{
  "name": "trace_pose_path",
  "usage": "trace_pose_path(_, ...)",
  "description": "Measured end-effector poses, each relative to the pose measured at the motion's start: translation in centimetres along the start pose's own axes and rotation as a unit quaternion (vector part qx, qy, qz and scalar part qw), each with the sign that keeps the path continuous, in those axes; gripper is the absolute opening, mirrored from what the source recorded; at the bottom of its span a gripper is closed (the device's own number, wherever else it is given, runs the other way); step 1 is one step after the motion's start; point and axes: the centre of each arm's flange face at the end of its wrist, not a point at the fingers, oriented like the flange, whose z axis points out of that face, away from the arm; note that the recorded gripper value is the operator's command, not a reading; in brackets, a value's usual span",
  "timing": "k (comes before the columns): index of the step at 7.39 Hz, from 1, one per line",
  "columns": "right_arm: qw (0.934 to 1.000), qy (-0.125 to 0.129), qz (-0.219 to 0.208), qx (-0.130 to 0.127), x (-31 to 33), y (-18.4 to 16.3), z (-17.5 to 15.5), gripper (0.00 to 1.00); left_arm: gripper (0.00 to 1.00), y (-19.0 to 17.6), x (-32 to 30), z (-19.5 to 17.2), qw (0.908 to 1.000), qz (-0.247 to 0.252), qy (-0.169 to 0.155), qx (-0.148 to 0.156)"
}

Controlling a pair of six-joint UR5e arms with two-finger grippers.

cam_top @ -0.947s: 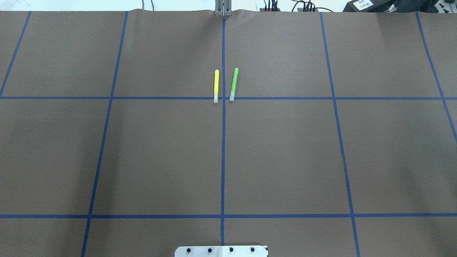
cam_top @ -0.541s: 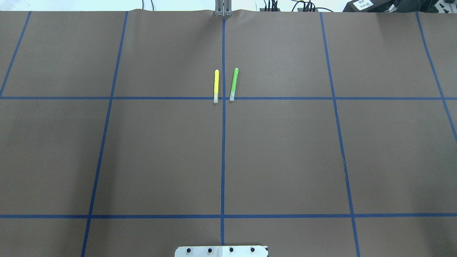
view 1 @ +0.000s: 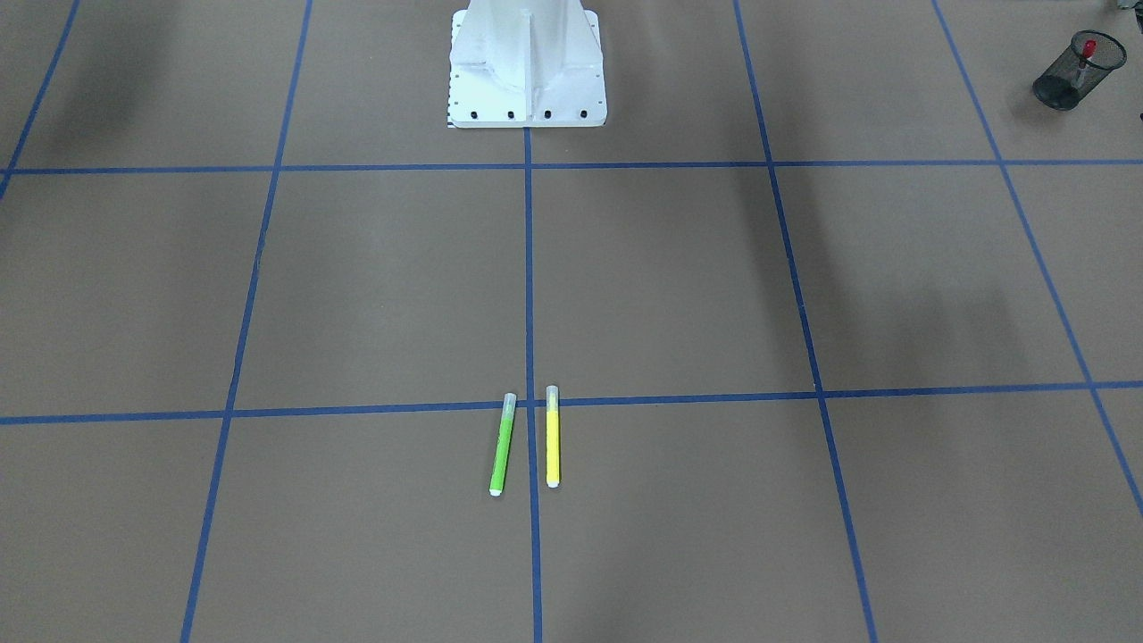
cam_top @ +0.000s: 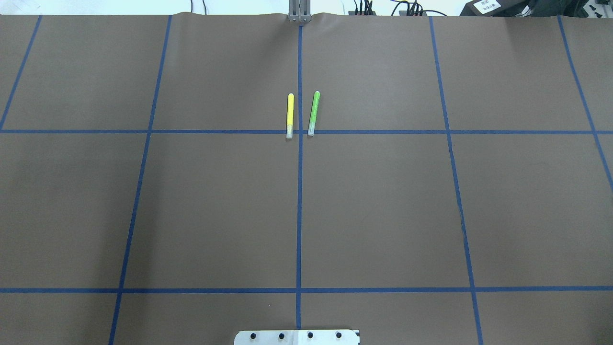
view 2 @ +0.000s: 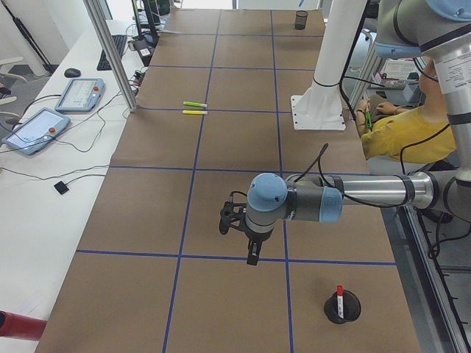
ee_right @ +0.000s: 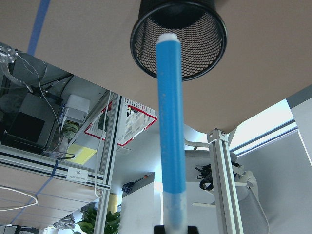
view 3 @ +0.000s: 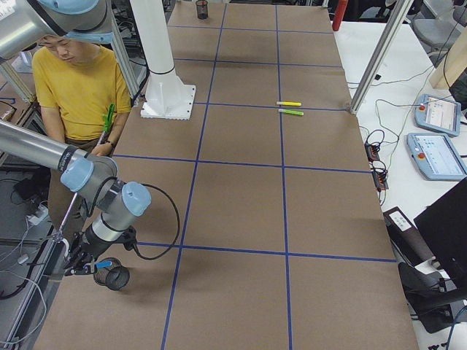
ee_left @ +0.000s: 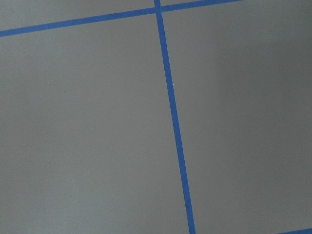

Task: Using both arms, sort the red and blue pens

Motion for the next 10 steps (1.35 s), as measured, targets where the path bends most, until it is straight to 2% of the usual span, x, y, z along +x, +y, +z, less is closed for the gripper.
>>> trace_pose_path(3,0.9999,-0.01,0.003,0.001,0.5,0.2,2.1,0.0,1.0,0.0,0.0,-0.1,1.0,0.0,0.0,0.001)
trace_pose_path(7,0.9989,-0.042,0.004,0.018,0.1,-0.1,2.9,0.01,1.0,0.2,-0.1,0.0,1.0,-0.001,0.001,-0.001)
trace_pose_path(10,0.9989,-0.042,-0.007,0.018,0.2,-0.2,2.9,0.08,1.0,0.7,-0.2,0.2,1.0,-0.003,0.0,-0.002)
